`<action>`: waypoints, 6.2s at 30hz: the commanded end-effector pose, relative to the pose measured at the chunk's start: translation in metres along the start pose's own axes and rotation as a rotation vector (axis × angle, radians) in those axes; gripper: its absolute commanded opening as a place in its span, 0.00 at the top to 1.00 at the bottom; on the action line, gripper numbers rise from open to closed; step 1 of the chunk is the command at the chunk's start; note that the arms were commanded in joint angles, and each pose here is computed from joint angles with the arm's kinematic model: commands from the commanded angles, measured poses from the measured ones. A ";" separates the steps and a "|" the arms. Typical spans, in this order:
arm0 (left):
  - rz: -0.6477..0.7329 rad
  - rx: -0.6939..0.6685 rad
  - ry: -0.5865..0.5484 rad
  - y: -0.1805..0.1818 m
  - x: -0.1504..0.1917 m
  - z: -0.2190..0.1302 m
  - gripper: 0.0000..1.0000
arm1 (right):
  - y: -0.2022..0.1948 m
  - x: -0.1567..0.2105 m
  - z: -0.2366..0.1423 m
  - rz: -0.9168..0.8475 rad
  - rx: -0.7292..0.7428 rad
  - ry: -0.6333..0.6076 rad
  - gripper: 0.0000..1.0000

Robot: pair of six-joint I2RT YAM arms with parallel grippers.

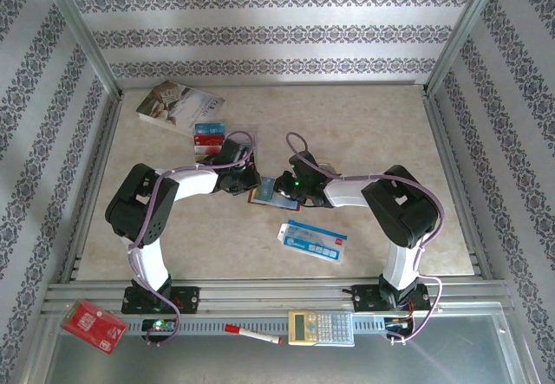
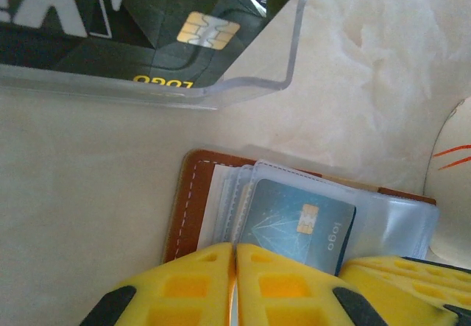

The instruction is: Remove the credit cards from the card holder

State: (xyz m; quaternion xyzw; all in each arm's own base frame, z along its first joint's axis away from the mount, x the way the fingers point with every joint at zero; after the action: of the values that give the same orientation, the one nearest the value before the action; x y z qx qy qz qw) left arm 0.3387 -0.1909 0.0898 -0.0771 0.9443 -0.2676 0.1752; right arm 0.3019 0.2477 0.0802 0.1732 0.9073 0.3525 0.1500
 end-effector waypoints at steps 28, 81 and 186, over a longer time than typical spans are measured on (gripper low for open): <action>-0.051 -0.068 0.091 0.020 0.018 0.006 0.88 | -0.010 0.003 0.008 0.053 -0.100 0.047 0.85; 0.062 0.019 0.084 -0.021 0.012 -0.006 0.86 | -0.020 -0.004 -0.016 0.020 -0.163 0.009 0.94; 0.125 0.745 -0.148 -0.083 -0.002 -0.096 0.66 | 0.037 -0.019 -0.132 -0.055 -0.706 -0.034 1.00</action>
State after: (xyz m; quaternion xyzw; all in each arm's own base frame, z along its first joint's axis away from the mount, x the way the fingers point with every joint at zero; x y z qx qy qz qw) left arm 0.3080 -0.2179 0.1999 0.0132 0.7867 -0.5635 0.2519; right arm 0.2771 0.1900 0.1980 0.1041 0.7429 0.6243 0.2180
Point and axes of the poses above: each hand's point on the last joint's axis, 136 mm out from that joint toward the fingers, its own z axis out along the fingers, its own y axis along the line the jaws close on, x = y × z, the point moved 8 cm from there along -z, back along the fingers, and after that the axes turned 4 degrees about z, right-handed, at the moved point
